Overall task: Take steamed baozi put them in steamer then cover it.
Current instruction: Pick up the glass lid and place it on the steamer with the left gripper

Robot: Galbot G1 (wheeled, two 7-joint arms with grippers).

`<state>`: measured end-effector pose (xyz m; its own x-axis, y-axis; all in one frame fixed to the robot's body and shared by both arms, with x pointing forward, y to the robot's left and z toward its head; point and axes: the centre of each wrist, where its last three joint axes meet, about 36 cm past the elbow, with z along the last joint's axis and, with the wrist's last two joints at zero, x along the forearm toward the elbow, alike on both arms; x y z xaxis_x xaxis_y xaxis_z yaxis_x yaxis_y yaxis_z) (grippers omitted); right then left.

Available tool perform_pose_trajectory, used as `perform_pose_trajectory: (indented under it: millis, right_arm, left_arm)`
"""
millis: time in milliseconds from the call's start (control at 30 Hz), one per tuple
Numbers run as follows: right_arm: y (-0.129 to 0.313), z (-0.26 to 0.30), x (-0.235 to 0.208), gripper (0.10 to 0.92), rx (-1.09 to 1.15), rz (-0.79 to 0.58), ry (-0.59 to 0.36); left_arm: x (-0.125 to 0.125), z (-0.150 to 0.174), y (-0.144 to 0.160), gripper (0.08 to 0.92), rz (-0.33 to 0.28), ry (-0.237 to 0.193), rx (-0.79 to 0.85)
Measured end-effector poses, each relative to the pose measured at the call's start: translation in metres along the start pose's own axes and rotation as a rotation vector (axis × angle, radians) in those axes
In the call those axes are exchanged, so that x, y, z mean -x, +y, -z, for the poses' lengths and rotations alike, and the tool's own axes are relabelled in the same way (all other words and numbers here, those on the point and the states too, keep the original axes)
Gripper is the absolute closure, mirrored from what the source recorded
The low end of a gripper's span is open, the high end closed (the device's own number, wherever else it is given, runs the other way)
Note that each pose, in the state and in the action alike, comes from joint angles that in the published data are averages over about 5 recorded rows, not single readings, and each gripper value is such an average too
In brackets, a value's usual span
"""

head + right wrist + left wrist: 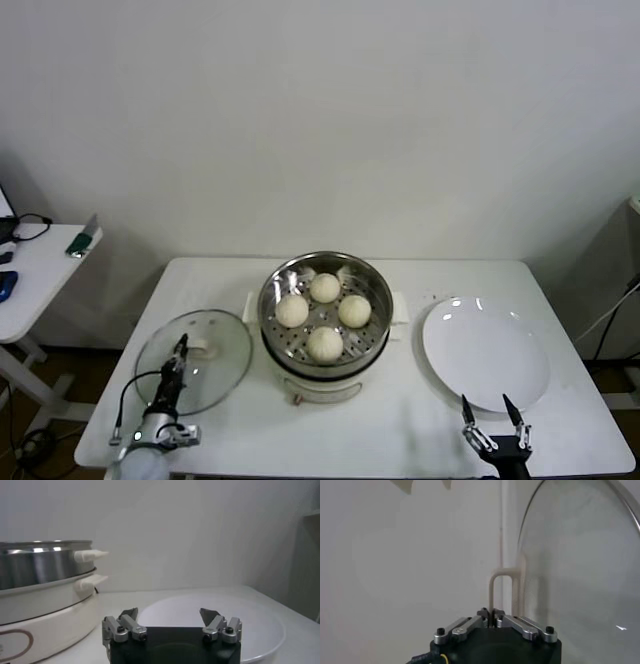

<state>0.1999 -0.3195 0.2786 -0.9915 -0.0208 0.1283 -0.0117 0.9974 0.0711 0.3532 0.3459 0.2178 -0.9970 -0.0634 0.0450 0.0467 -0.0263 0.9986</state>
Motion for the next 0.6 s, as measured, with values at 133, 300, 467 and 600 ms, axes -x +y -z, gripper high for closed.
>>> perform_pose_trajectory:
  millis: [133, 300, 467, 600]
  right_arm:
    - [0.001, 0.002, 0.0, 0.2, -0.003, 0.003, -0.005]
    - [0.001, 0.005, 0.0, 0.2, -0.01, 0.009, -0.01]
    - [0.002, 0.006, 0.0, 0.2, -0.019, 0.012, -0.011]
    - [0.003, 0.006, -0.001, 0.2, -0.029, 0.009, -0.009]
  left_arm:
    - [0.0, -0.002, 0.011, 0.862, 0.016, 0.009, -0.017]
    - [0.001, -0.007, 0.04, 0.862, 0.051, 0.027, -0.042]
    - [0.001, -0.016, 0.085, 0.862, 0.085, 0.054, -0.062]
    - [-0.001, -0.019, 0.124, 0.862, 0.098, 0.068, -0.073]
